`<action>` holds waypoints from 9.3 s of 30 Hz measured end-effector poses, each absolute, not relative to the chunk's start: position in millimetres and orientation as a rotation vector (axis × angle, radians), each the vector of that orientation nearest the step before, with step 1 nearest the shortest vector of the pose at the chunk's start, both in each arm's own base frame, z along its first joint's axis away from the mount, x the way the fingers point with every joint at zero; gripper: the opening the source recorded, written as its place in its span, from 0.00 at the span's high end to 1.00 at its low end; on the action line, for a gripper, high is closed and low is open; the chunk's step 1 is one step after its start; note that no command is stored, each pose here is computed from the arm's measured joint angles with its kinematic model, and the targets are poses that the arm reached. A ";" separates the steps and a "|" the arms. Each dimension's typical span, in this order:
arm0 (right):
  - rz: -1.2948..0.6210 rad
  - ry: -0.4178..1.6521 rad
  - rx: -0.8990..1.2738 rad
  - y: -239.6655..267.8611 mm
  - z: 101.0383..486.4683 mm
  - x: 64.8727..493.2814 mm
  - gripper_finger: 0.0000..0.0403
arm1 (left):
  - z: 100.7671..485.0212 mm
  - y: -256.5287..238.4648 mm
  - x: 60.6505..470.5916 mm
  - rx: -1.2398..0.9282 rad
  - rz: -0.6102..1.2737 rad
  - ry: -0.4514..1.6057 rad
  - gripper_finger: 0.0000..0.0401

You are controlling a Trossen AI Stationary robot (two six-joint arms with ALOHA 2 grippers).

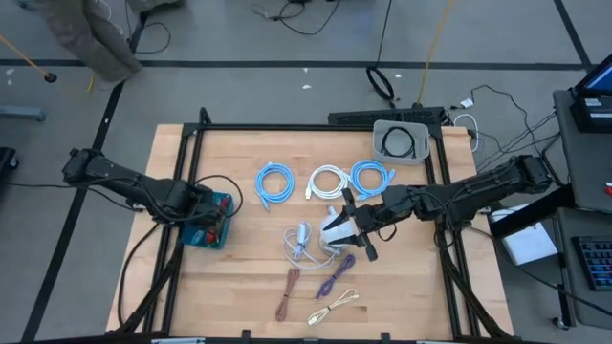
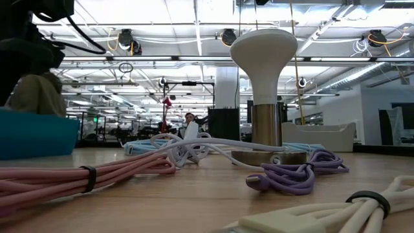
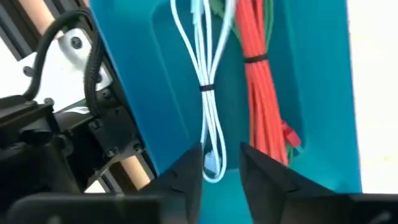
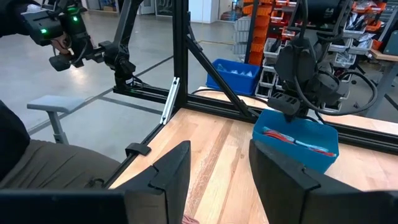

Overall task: Pick & Place USB Port
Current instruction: Put the white HDMI cable into the gray bin

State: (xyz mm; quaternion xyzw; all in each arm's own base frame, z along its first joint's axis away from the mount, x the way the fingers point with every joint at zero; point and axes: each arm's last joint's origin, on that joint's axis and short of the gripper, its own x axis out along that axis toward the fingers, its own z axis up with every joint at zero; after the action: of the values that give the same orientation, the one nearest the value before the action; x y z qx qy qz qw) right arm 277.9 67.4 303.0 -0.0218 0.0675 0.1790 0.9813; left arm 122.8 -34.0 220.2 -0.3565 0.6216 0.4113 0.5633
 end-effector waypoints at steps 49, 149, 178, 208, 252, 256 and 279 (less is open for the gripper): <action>0.309 0.538 -0.290 191.1 276.4 253.1 0.61 | 220.1 -134.9 250.2 -0.114 0.255 0.720 0.59; -0.929 0.503 -0.011 12.0 240.7 225.2 0.61 | 150.6 142.1 367.6 -0.382 0.423 0.693 0.57; -0.748 0.354 0.042 34.7 255.9 200.3 0.61 | 186.1 106.4 392.6 -0.130 0.617 0.816 0.92; -0.746 0.284 0.213 48.1 218.4 176.8 0.61 | 282.5 83.6 417.0 0.503 0.633 0.678 0.92; -0.120 0.061 0.422 -6.7 231.5 212.3 0.61 | 299.8 -27.3 398.7 0.783 0.662 0.748 0.94; -0.107 0.038 0.419 -5.6 234.0 212.4 0.61 | 312.8 -25.7 392.6 0.757 0.654 0.712 0.94; -0.105 -0.026 0.396 -5.4 240.2 212.5 0.61 | 316.5 -23.0 400.1 0.705 0.573 0.625 0.96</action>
State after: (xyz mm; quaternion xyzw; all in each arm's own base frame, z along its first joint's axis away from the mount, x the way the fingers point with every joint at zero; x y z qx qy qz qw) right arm 212.5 -5.4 240.2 0.1967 -0.0128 -0.0523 0.9790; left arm 400.1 -23.0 316.5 0.3351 0.2968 0.2724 0.8517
